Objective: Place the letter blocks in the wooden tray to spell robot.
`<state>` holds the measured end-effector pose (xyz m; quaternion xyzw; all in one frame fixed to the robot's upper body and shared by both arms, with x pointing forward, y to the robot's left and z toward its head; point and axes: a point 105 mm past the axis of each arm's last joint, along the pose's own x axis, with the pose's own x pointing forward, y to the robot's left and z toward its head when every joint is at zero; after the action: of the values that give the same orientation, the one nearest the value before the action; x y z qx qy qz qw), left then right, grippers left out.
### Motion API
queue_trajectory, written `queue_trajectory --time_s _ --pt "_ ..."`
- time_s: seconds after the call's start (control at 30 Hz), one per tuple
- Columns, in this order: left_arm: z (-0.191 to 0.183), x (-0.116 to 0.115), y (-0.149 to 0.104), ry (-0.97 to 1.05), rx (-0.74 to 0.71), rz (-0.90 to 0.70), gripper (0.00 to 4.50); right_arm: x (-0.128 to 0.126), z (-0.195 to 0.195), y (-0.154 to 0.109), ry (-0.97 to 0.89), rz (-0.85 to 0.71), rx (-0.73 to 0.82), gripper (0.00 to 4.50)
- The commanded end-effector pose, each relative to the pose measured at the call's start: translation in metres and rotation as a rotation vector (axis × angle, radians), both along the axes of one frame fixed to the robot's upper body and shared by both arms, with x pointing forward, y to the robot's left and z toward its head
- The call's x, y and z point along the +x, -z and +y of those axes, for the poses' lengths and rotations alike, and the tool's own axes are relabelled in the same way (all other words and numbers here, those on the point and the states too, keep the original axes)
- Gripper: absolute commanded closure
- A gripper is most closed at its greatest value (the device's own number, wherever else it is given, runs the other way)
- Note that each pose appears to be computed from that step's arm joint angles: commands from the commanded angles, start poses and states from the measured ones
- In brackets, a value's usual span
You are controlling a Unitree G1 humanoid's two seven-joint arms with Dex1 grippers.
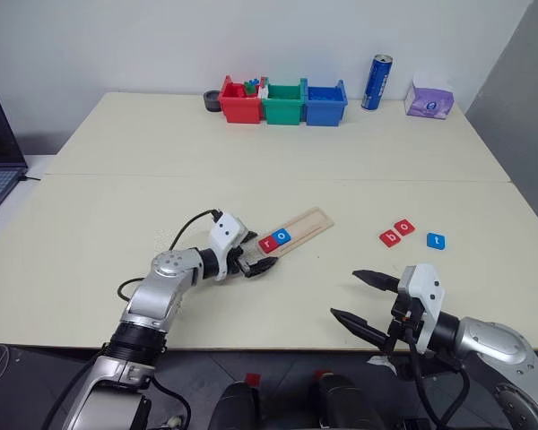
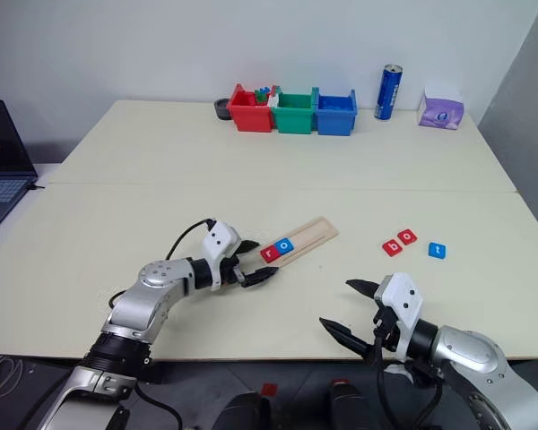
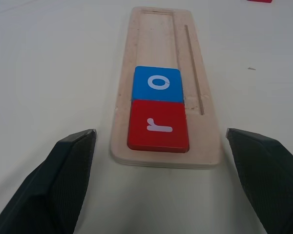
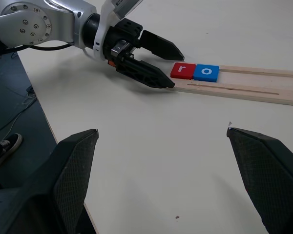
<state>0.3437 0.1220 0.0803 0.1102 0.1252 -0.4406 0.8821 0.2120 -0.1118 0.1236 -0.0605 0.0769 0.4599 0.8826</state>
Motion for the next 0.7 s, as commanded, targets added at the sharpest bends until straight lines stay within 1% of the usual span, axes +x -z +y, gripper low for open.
queue_trajectory --time_s 0.03,0.27,0.7 --pt "-0.005 0.003 -0.009 0.038 0.027 -0.045 0.00 -0.004 0.006 -0.011 -0.028 -0.048 -0.003 0.02" --pt "-0.007 0.004 0.000 0.044 0.094 -0.028 0.00 -0.005 0.008 -0.010 -0.026 -0.047 0.001 0.02" --pt "-0.015 0.011 0.003 0.052 0.119 0.024 0.00 -0.003 0.010 -0.012 -0.034 -0.057 -0.001 0.02"
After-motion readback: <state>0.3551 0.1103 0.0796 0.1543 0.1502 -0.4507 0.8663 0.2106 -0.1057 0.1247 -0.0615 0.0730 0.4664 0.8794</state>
